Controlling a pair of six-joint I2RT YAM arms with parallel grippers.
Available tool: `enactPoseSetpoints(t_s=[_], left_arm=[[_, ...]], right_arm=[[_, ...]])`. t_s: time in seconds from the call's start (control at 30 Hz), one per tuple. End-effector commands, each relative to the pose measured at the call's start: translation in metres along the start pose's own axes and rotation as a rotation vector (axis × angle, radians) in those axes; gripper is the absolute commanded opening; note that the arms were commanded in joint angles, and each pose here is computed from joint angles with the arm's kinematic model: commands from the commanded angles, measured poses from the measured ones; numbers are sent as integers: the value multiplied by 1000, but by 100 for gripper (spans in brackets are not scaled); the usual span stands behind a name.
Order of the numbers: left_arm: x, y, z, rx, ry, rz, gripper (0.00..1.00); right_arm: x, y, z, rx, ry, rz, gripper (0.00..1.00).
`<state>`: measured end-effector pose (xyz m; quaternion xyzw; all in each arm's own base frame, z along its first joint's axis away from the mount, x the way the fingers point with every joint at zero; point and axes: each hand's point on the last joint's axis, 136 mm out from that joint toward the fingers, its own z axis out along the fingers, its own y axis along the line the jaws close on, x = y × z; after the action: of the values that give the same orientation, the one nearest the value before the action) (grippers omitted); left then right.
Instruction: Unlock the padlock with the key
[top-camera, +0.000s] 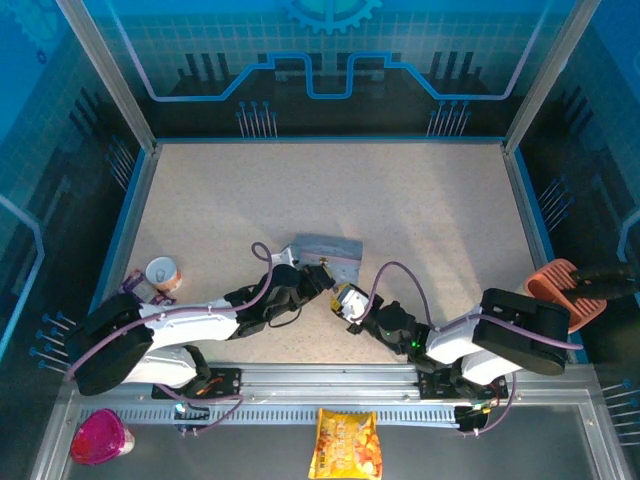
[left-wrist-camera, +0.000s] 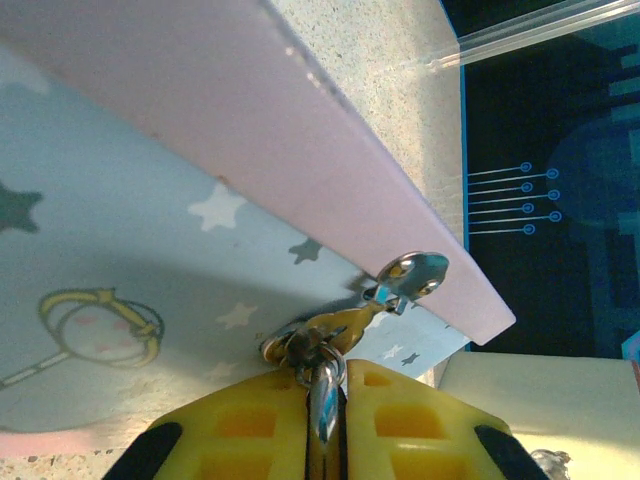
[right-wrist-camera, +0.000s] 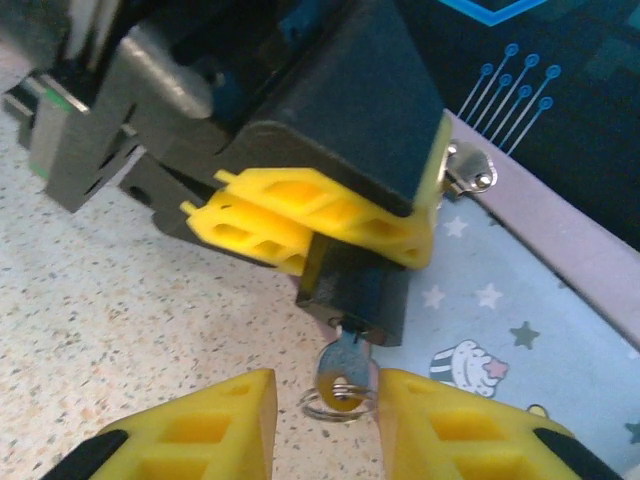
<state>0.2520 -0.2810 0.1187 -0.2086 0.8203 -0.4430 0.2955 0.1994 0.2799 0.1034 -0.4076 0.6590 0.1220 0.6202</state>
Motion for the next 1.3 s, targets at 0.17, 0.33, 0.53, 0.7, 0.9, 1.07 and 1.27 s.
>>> enactPoseSetpoints(t_s=[0.17, 0.33, 0.53, 0.7, 0.9, 1.07, 1.27], left_arm=[[-5, -13, -5, 51, -8, 3, 0], [-4, -14, -4, 48, -2, 5, 0], [-3, -11, -3, 37, 3, -1, 0], [-1, -4, -1, 11, 5, 3, 0], [-2, -2, 5, -14, 1, 26, 0], [-2, 0, 9, -26, -1, 36, 0], [1, 2, 16, -44, 16, 50, 3]], right_arm=[[-20, -6, 6, 72, -76, 25, 26], [-19, -10, 6, 111, -83, 37, 22], [-16, -16, 8, 170, -70, 67, 15], [-15, -17, 5, 161, -69, 153, 8], [-4, 3, 17, 0, 120, 357, 0], [-3, -3, 7, -13, 96, 535, 0], [6, 2, 9, -36, 144, 668, 0]])
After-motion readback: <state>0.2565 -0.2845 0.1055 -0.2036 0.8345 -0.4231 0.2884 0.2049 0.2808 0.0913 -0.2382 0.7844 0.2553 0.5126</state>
